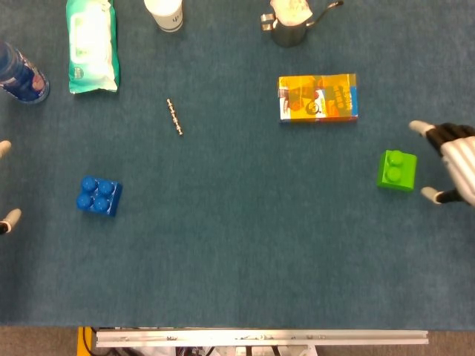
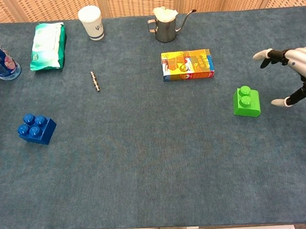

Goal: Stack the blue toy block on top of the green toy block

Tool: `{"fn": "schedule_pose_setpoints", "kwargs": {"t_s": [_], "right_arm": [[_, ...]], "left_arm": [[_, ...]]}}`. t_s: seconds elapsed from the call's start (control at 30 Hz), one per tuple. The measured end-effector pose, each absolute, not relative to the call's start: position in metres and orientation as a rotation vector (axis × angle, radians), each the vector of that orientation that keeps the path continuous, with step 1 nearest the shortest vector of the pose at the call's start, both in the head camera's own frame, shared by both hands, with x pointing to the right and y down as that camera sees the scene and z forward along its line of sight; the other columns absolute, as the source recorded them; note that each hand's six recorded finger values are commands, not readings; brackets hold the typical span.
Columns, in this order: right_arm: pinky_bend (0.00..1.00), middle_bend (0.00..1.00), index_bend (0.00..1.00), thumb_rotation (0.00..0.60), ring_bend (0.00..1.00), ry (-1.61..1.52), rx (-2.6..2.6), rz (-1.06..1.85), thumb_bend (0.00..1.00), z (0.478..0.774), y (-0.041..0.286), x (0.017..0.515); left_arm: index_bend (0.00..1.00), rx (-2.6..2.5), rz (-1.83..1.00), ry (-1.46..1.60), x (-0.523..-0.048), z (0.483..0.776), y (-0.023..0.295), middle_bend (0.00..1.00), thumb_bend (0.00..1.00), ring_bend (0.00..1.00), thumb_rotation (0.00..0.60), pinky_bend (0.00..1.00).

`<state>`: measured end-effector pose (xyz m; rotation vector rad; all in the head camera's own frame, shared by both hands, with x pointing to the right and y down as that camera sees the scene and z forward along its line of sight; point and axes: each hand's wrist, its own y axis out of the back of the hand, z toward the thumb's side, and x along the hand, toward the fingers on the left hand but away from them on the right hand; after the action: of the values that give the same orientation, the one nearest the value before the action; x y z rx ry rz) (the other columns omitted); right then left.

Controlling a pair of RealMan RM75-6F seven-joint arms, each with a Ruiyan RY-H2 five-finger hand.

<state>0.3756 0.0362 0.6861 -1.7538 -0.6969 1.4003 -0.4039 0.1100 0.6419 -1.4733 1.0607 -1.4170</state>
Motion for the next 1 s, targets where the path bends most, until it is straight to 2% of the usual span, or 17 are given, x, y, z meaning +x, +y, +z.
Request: {"fn": "schedule_pose_setpoints", "kwargs": {"t_s": [0.4,0.83,0.9,1.0], "right_arm": [[0.25,0.28,0.17,0.600,0.21,-0.640,-1.782,1.456,0.11,0.718,0.035,0.362],[0.25,0.28,0.17,0.600,0.21,-0.602,-1.798,1.483,0.11,0.739,0.031,0.352],[0.26,0.29,0.18,0.600,0.22,-0.596,-1.799,1.486,0.13,0.741,0.031,0.351],[0.29,0.31,0.20,0.600,0.23,-0.573,-1.803,1.488,0.21,0.745,0.032,0.348]], "left_arm": [[0.15,-1.506,-1.423,1.057,-0.403,0.646,0.114,0.14,0.15,0.15,0.600,0.11],[0.15,-1.558,-1.418,1.048,-0.401,0.647,0.115,0.14,0.15,0.15,0.600,0.11],[0.15,-1.556,-1.418,1.050,-0.401,0.647,0.115,0.14,0.15,0.15,0.600,0.11],[0.15,-1.547,-1.411,1.056,-0.402,0.646,0.114,0.14,0.15,0.15,0.600,0.11]]}}
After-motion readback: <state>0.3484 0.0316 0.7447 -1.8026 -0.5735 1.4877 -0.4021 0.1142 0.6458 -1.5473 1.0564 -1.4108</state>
